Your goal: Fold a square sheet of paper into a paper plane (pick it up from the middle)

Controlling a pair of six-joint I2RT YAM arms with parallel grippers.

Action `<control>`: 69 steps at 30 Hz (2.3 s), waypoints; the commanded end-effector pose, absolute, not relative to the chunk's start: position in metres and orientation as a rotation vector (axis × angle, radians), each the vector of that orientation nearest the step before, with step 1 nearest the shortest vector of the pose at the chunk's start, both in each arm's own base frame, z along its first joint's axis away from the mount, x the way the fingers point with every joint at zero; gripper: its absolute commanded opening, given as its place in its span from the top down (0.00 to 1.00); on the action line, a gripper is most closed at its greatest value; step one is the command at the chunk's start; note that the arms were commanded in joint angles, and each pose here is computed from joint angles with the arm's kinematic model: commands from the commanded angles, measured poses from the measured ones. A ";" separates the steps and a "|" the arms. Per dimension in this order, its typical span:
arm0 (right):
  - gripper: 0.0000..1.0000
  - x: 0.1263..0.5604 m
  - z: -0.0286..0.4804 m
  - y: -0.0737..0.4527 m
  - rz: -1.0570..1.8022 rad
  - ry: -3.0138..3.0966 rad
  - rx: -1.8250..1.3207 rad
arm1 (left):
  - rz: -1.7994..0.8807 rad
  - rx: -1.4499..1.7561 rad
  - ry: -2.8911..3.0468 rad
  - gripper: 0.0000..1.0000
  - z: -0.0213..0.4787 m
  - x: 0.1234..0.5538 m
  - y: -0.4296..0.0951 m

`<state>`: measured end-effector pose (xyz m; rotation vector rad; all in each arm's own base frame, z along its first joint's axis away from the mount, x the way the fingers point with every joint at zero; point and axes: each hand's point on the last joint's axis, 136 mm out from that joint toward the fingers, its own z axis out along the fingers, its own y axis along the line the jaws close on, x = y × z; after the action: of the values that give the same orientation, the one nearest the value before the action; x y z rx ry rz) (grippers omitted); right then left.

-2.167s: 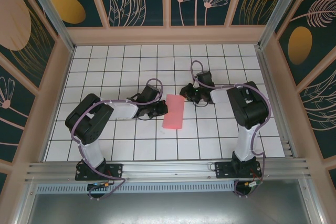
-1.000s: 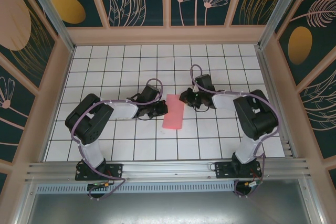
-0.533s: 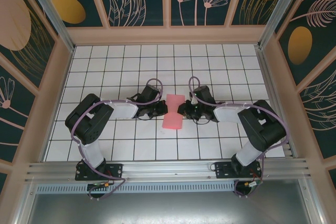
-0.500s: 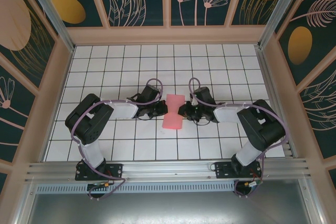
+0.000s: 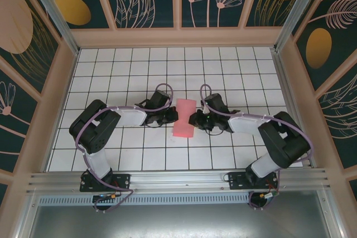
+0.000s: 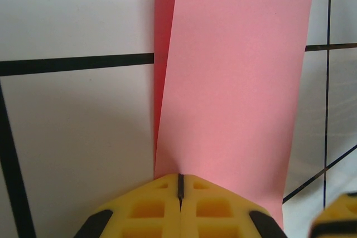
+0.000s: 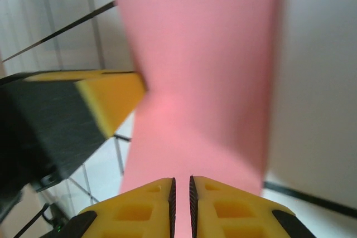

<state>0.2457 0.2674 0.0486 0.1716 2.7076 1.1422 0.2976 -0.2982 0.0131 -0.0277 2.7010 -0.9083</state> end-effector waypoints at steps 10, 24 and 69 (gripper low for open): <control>0.81 0.196 0.010 0.264 1.171 2.835 0.194 | -0.709 -0.059 2.870 1.00 -0.025 0.269 -0.267; 0.80 0.199 0.047 0.270 1.219 2.747 0.118 | -0.708 -0.064 2.874 1.00 -0.027 0.270 -0.268; 0.79 0.361 0.010 0.249 1.120 2.650 0.343 | -0.738 -0.034 2.874 1.00 -0.025 0.268 -0.272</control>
<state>0.3700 0.2457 0.0231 0.3779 2.6031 1.1140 0.2972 -0.2985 0.0131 -0.0209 2.7020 -0.9072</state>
